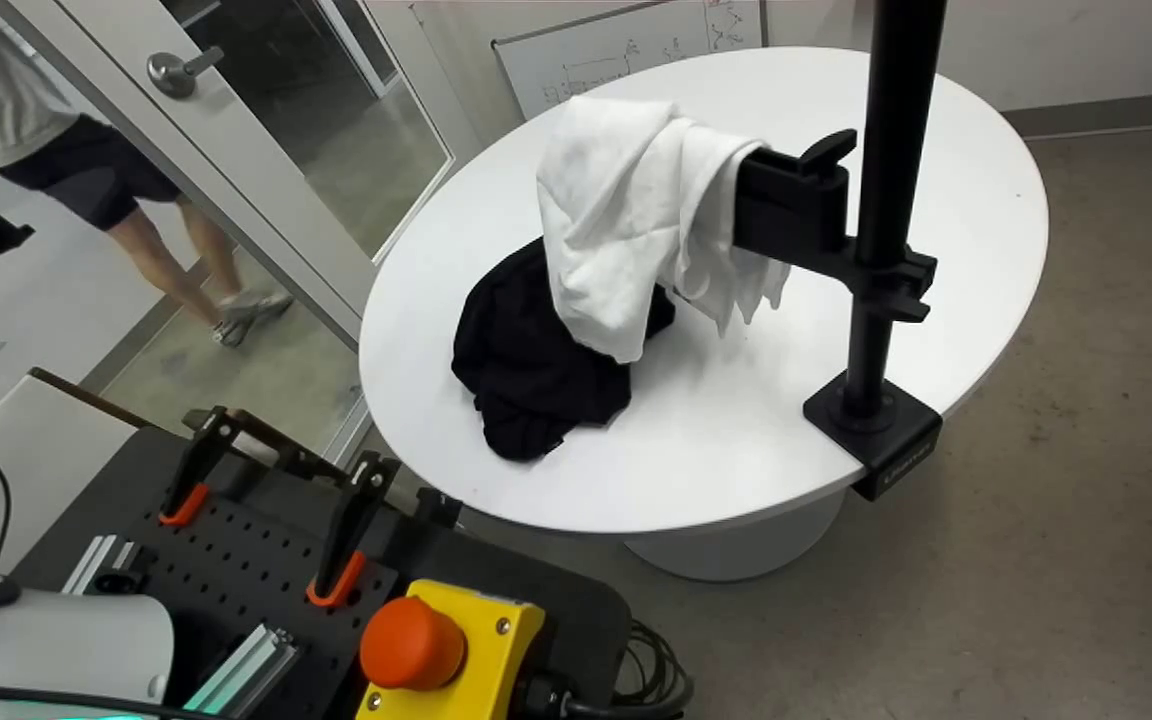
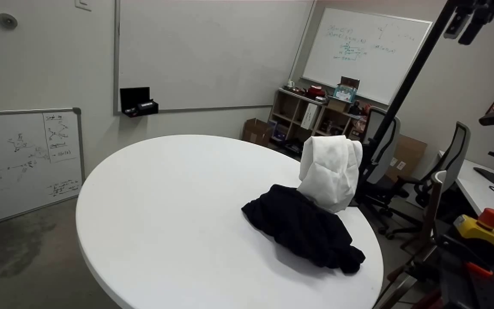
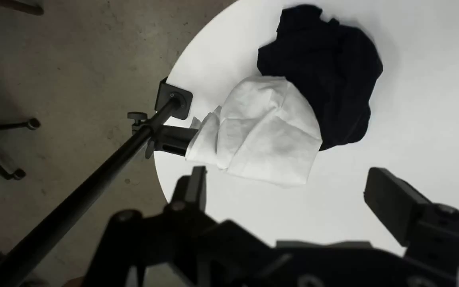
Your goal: Pick up the white cloth from the tripod and place it on the table.
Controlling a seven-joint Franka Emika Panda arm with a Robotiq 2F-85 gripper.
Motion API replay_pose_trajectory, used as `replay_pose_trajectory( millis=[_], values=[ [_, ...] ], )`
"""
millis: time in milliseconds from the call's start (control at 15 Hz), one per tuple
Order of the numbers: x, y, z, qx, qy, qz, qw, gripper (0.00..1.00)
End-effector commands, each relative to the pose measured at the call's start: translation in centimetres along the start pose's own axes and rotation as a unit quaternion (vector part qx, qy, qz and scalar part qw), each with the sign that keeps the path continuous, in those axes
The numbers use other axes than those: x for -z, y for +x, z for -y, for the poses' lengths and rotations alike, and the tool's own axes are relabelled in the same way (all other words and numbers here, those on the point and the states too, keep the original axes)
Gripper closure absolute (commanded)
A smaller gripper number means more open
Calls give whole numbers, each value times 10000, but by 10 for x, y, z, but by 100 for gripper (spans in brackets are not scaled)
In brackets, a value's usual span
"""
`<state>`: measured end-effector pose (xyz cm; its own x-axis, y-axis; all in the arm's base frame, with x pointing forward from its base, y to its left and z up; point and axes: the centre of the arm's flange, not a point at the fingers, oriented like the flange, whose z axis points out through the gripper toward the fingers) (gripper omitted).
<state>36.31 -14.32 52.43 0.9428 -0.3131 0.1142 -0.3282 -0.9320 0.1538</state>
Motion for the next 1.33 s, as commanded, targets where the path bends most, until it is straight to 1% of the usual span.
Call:
replay_pose_trajectory(
  millis=[0, 200, 267, 400, 533, 667, 800, 933, 1067, 1267],
  values=[
    [-10, 67, -14, -628, 380, 89, 9973, 0],
    [-37, 101, -18, -1394, 823, 61, 9868, 0],
    [-47, 109, -17, -1581, 894, 64, 9834, 0],
    [-71, 125, -13, -1822, 865, 50, 9794, 0],
    [-94, 136, -10, -1903, 662, 151, 9794, 0],
    [-118, 142, -8, -1851, 349, 299, 9816, 0],
    [-142, 140, -9, -1242, -161, 598, 9903, 0],
    [-160, 140, -11, -863, -566, 808, 9914, 0],
    [-175, 142, -11, -824, -689, 962, 9895, 0],
    [-192, 147, -13, -1228, -615, 996, 9855, 0]
  ],
)
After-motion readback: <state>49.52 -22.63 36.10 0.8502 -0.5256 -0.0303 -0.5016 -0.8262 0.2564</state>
